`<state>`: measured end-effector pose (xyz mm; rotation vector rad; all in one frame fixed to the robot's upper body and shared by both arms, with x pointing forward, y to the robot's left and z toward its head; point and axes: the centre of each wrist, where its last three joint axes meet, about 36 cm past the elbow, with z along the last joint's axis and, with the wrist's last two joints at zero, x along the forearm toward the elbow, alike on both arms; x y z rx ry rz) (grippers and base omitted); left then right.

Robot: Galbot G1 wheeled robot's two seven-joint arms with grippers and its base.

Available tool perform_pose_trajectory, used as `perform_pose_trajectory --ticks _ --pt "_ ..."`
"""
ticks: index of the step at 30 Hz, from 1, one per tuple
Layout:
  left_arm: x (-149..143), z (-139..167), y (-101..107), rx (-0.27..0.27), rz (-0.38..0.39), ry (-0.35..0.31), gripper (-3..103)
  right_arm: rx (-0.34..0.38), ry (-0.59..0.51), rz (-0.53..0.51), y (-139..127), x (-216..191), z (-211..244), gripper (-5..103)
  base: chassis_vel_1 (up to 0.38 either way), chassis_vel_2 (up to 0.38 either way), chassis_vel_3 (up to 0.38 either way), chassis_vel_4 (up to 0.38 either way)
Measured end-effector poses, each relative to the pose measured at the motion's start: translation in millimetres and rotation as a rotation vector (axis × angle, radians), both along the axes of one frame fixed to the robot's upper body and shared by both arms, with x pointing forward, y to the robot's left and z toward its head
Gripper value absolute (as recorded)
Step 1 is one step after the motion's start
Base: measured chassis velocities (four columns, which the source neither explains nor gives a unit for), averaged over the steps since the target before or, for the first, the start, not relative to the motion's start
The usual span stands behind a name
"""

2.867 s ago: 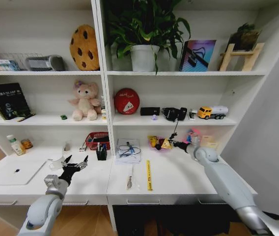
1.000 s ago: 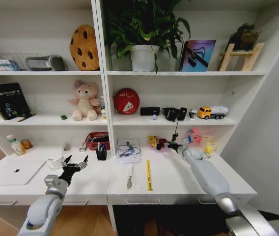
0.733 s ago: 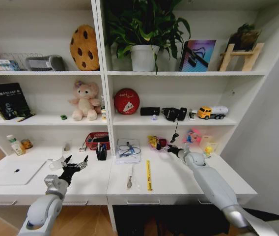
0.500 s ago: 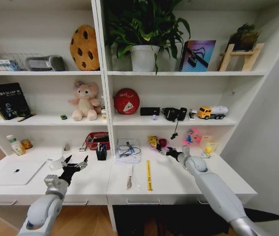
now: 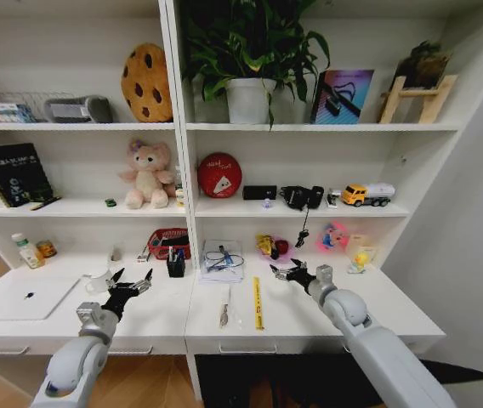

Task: Organize the objects on the table.

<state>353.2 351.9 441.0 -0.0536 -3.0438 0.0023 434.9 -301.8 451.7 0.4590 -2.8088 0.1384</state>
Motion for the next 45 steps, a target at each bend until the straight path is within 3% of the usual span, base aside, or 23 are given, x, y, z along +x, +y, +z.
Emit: perform_pose_trajectory --ticks 7,10,14,15,17,21,31,34,39,45 --pt "0.0 0.0 0.0 0.000 -0.001 0.000 100 -0.070 -0.098 -0.111 -6.8 -43.1 -6.8 100 0.000 0.000 0.000 0.000" --pt "0.0 0.0 0.0 0.000 0.000 0.000 100 -0.152 -0.167 -0.164 -12.3 -53.0 -13.9 100 0.000 0.000 0.000 0.000" --pt "0.0 0.0 0.0 0.000 -0.001 0.000 100 -0.207 -0.223 -0.216 -13.7 -59.4 -15.9 100 0.000 0.000 0.000 0.000" --pt "0.0 0.0 0.0 0.000 -0.001 0.000 100 -0.236 -0.266 -0.282 -10.0 -66.1 -17.9 100 0.000 0.000 0.000 0.000" --pt "0.0 0.0 0.0 0.000 -0.001 0.000 100 -0.217 -0.285 -0.407 9.6 -80.6 -25.2 100 0.000 0.000 0.000 0.000" --pt "0.0 0.0 0.0 0.000 0.000 0.000 100 -0.189 -0.279 -0.477 21.6 -97.4 -34.1 100 0.000 0.000 0.000 0.000" --pt "0.0 0.0 0.0 0.000 -0.001 0.000 100 -0.144 -0.289 -0.509 18.9 -124.6 -14.0 100 0.000 0.000 0.000 0.000" --pt "0.0 0.0 0.0 0.000 -0.001 0.000 100 -0.132 -0.269 -0.455 3.1 -145.1 5.1 100 0.000 0.000 0.000 0.000" --pt "0.0 0.0 0.0 0.000 -0.001 0.000 100 -0.129 -0.240 -0.448 -25.1 -168.0 18.5 100 0.000 0.000 0.000 0.000" --pt "0.0 0.0 0.0 0.000 -0.001 0.000 100 -0.119 -0.229 -0.550 -77.0 -198.9 30.6 100 0.000 0.000 0.000 0.000"
